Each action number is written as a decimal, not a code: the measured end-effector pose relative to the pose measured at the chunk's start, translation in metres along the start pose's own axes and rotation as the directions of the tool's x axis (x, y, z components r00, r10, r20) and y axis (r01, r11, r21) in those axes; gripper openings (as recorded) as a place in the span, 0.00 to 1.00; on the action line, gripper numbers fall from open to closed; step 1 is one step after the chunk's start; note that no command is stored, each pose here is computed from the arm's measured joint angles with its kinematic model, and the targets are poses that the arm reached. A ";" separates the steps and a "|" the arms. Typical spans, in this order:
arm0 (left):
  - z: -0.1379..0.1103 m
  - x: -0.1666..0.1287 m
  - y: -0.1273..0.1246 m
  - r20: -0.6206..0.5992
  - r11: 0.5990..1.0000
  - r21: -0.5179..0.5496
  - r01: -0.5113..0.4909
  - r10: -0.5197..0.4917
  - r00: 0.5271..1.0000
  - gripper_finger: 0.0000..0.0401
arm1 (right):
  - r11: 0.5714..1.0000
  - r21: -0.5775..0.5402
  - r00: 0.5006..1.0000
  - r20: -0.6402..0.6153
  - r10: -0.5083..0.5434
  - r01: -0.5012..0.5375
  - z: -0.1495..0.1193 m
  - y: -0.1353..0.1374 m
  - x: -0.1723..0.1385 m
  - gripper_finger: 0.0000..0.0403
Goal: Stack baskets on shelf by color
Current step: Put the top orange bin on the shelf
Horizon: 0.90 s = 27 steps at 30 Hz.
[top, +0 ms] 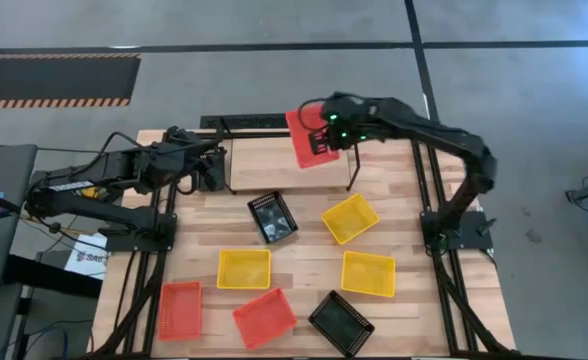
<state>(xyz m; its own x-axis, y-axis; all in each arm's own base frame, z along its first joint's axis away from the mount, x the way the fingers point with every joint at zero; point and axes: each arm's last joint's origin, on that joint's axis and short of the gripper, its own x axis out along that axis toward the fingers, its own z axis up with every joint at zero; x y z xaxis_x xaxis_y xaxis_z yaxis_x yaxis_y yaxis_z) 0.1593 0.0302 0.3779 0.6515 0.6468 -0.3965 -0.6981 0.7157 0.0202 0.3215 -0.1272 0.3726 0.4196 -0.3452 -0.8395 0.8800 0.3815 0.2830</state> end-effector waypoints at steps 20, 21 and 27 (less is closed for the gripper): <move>-0.014 -0.001 0.005 -0.121 0.995 0.092 -0.035 0.046 0.992 0.37 | 0.951 0.119 0.927 -0.288 -0.242 0.285 0.001 -0.035 0.115 0.00; -0.014 -0.001 0.005 -0.122 0.995 0.090 -0.036 0.047 0.991 0.37 | 0.951 0.138 0.930 -0.287 -0.229 0.277 0.001 -0.039 0.115 0.00; -0.013 0.001 0.009 -0.126 0.996 0.061 -0.068 0.075 0.989 0.37 | 0.950 0.232 0.959 -0.240 -0.154 0.210 -0.010 -0.054 0.125 0.00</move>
<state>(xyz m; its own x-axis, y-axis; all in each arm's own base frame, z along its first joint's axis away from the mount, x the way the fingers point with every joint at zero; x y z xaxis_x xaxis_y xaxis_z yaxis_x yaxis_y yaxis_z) 0.1497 0.0344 0.3655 0.5545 0.6606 -0.5061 -0.7217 0.6846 0.1028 0.3242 -0.1827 0.2479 0.2137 -0.1840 -0.9594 0.9756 0.0904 0.1999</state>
